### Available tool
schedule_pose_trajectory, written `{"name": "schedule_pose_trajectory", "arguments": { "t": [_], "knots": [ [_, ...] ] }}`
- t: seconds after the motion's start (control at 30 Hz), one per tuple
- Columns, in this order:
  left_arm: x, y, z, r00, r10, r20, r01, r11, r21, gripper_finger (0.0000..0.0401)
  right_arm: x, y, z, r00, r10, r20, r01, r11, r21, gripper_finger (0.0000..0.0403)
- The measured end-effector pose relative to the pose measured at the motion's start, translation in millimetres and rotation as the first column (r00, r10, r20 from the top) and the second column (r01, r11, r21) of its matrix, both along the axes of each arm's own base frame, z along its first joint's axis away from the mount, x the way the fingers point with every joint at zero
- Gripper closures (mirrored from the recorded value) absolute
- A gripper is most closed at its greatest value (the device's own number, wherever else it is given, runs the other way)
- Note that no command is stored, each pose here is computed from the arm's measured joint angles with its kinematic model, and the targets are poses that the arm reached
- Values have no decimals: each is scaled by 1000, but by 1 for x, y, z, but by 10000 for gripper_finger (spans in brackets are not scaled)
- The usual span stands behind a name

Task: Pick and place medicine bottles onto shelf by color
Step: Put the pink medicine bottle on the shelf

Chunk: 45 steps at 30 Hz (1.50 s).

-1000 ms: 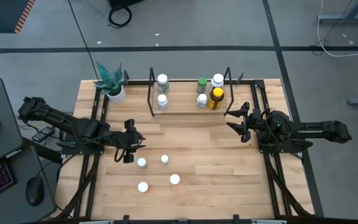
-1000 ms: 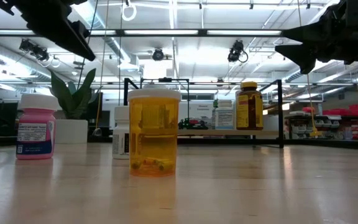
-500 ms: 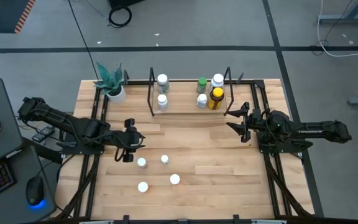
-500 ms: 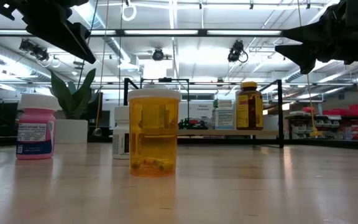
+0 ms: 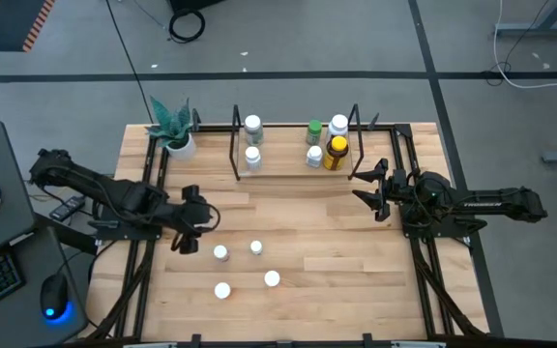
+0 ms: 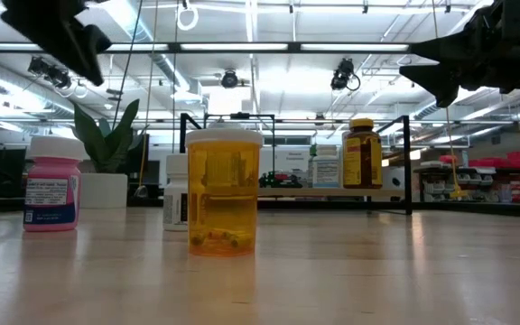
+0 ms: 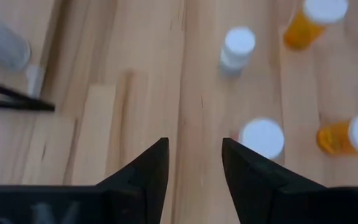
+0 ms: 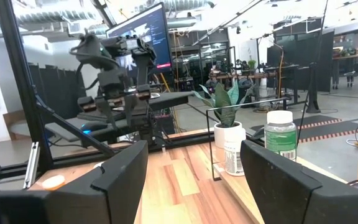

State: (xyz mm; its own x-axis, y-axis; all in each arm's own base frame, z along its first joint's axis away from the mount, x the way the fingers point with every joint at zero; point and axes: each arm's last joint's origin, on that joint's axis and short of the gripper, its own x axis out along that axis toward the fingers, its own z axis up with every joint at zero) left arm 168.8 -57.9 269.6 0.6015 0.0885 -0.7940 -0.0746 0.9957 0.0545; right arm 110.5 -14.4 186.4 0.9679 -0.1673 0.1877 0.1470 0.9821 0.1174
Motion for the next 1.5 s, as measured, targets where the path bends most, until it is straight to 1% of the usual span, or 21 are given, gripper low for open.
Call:
{"name": "schedule_pose_trajectory", "arguments": {
  "t": [0.1, 0.23, 0.33, 0.43, 0.57, 0.77, 1.13, 1.5],
  "knots": [
    [-5, -3, -2, 999, 15, -35, -16, 1000, -15, 228, 0, 0, 0, 1000, 0, 0, 0, 1000, 0, 138],
    [-7, -8, -3, 998, 48, -40, -50, 997, -62, 185, 0, 0, 0, 1000, 0, 0, 0, 1000, 0, 138],
    [-8, -10, -3, 997, 51, -54, -57, 992, -113, 155, 0, 0, 0, 1000, 0, 0, 0, 1000, 0, 138],
    [-5, -12, -5, 996, 61, -66, -70, 988, -136, 138, 0, 0, 0, 1000, 0, 0, 0, 1000, 0, 138],
    [1, -20, -12, 993, 45, -109, -61, 988, -143, 135, 0, 0, 0, 1000, 0, 0, 0, 1000, 0, 138],
    [9, -31, -27, 982, 25, -188, -46, 994, -103, 135, 0, 0, 0, 1000, 0, 0, 0, 1000, 0, 138],
    [16, -38, -42, 963, 42, -267, -66, 995, -81, 96, 0, 0, 0, 1000, 0, 0, 0, 1000, 0, 138],
    [21, -41, -54, 948, 47, -316, -65, 997, -47, 105, 0, 0, 0, 1000, 0, 1, 0, 1000, 0, 138]
  ]
}}
